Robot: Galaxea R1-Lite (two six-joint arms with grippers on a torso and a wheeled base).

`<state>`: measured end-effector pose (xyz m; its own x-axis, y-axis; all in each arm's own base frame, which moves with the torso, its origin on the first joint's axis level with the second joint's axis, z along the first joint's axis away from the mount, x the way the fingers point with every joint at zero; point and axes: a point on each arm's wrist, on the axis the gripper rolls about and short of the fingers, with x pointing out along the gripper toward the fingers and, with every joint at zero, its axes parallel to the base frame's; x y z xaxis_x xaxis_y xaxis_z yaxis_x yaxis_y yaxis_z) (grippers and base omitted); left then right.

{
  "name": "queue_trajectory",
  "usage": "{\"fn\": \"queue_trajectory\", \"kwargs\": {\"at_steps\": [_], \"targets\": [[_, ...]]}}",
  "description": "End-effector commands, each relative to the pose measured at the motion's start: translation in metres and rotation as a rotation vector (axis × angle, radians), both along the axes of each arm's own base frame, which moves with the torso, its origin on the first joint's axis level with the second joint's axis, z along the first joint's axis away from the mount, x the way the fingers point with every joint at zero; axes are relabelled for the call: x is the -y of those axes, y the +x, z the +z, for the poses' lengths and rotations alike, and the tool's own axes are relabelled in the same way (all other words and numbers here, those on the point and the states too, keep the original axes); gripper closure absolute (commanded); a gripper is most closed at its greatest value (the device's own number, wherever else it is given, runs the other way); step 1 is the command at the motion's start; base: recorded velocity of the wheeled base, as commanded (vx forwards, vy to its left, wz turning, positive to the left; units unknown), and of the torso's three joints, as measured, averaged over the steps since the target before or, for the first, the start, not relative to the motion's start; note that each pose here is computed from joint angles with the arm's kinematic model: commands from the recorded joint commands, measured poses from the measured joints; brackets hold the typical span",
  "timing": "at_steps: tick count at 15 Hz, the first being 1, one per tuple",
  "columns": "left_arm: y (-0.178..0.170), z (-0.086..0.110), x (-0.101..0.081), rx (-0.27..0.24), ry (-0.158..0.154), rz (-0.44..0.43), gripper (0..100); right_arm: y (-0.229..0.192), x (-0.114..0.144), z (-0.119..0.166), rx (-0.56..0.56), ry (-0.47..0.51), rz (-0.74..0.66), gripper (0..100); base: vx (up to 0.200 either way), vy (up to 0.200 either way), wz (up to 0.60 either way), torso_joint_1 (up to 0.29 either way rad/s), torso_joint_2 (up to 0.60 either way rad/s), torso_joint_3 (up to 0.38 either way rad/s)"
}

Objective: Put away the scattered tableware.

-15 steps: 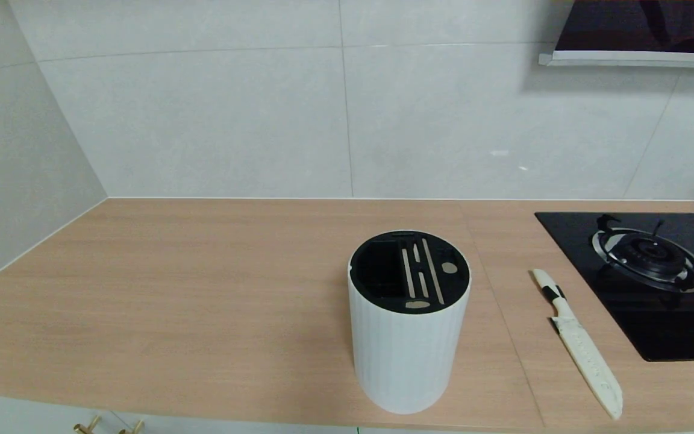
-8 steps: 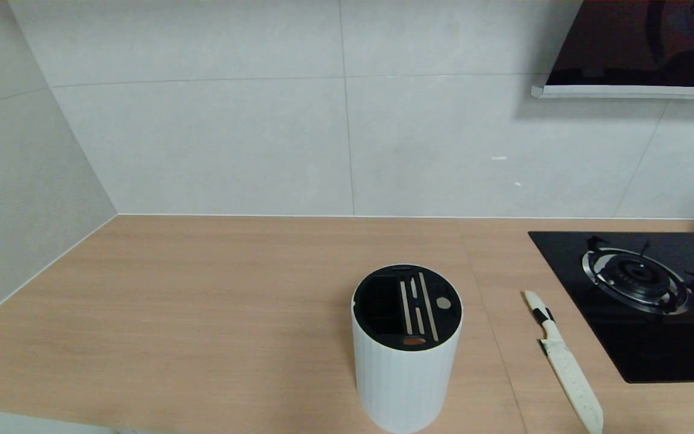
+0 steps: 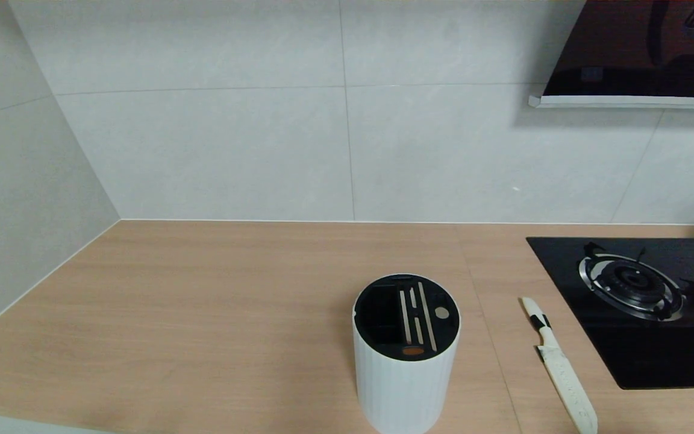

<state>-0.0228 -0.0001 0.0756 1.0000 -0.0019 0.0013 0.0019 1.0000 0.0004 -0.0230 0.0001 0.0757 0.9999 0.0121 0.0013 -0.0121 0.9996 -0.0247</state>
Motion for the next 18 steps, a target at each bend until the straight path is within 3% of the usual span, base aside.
{"fn": "queue_trajectory", "kwargs": {"at_steps": [1,8,10,15,18], "targets": [[0.000,0.000,0.000,0.000,0.000,0.000,0,0.000,0.000,0.000,-0.001,0.000,0.000,0,0.000,0.000,0.00,0.000,0.00,0.000],[0.000,0.000,0.000,0.000,0.001,0.000,0,0.000,0.001,0.002,0.012,-0.007,-0.043,0,0.000,0.000,0.00,0.000,0.00,0.000],[0.000,0.000,0.000,0.000,0.001,0.000,0,-0.013,0.002,0.043,0.160,0.001,-0.063,0,0.000,0.000,0.00,0.000,0.00,0.000],[0.000,0.000,0.000,0.000,0.000,0.000,0,0.001,-0.001,0.080,0.010,-0.003,0.035,0,0.000,0.000,0.00,0.000,0.00,0.000],[0.000,0.000,0.000,0.000,0.000,0.000,0,0.037,-0.001,0.121,-0.107,0.000,0.049,0,0.000,0.000,0.00,0.000,0.00,0.000]]}}
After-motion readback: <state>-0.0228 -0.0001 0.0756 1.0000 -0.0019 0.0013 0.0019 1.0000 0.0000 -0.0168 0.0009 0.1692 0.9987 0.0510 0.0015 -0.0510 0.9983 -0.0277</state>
